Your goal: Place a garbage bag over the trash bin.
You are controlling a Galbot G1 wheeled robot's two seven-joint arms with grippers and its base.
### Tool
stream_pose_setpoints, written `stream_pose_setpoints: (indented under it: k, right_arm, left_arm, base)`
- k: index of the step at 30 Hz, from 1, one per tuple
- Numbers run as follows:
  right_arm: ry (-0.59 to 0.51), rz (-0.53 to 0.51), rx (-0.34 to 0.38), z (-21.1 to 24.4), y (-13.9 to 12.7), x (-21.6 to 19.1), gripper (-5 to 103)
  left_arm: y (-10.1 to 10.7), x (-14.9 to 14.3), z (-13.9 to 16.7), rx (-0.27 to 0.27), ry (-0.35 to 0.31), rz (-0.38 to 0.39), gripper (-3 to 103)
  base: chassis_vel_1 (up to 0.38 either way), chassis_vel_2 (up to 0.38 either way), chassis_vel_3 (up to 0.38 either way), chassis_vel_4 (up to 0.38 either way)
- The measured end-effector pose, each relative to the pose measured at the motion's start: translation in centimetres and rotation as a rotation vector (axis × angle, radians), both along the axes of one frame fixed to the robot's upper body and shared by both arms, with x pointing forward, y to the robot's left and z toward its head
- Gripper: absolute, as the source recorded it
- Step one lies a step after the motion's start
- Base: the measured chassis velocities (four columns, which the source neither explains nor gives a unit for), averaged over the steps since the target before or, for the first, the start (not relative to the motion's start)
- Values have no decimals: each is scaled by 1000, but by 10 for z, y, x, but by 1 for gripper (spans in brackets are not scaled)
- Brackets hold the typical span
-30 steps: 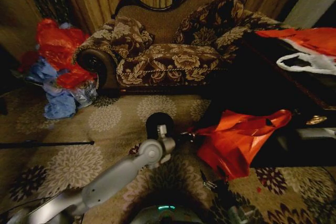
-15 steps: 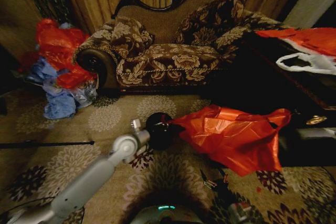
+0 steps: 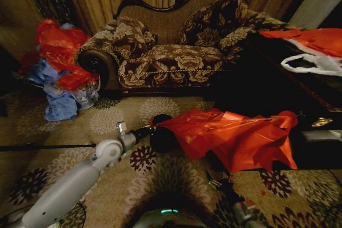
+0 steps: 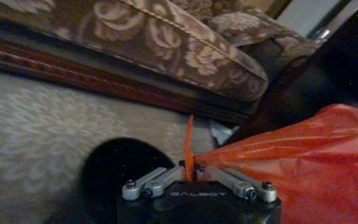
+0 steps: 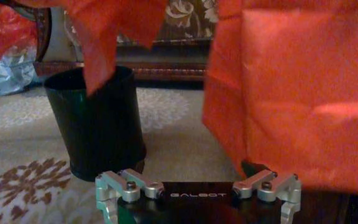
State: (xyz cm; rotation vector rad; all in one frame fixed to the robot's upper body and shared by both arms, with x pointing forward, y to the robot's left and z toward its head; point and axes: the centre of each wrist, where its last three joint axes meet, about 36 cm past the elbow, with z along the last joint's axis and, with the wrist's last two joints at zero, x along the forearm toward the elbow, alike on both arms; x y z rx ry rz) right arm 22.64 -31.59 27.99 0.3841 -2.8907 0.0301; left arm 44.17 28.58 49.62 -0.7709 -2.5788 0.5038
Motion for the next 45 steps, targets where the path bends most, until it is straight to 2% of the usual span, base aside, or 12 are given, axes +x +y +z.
stream_pose_setpoints:
  k: [5,10,16,18,24,28,31,35,36,39,40,45]
  right_arm:
    - [0,-6,1,0,-5,2,100]
    - [-3,-13,8,2,-6,4,100]
    - [-33,-30,24,13,-8,9,100]
    - [-45,-25,28,21,-10,7,100]
    - [-68,-11,59,30,2,11,101]
    - [-92,15,85,32,17,22,89]
    - [-122,45,114,42,35,31,72]
    - [-141,85,148,55,52,38,61]
    - [-141,85,148,55,52,38,61]
    - [-140,121,181,57,71,56,45]
    - [-140,121,181,57,71,56,45]
    - [-123,152,201,53,90,77,24]
  left_arm:
    - [15,9,-4,45,-17,33,0]
    - [14,12,3,51,-40,25,0]
    - [-9,23,25,14,-97,-21,0]
    - [-27,30,39,-9,-119,-53,0]
    - [-50,34,47,-18,-127,-91,0]
    - [-62,37,48,-21,-124,-103,0]
    - [-68,41,45,-16,-115,-104,0]
    - [-71,46,43,-11,-106,-101,0]
    - [-71,46,43,-11,-106,-101,0]
    - [-75,50,44,-11,-108,-102,0]
    - [-75,50,44,-11,-108,-102,0]
    - [-80,54,49,-16,-113,-101,0]
  base:
    - [0,0,0,0]
    - [0,0,0,0]
    - [0,0,0,0]
    - [0,0,0,0]
    - [0,0,0,0]
    - [0,0,0,0]
    - [0,0,0,0]
    - [0,0,0,0]
    - [0,0,0,0]
    - [0,0,0,0]
    - [0,0,0,0]
    - [0,0,0,0]
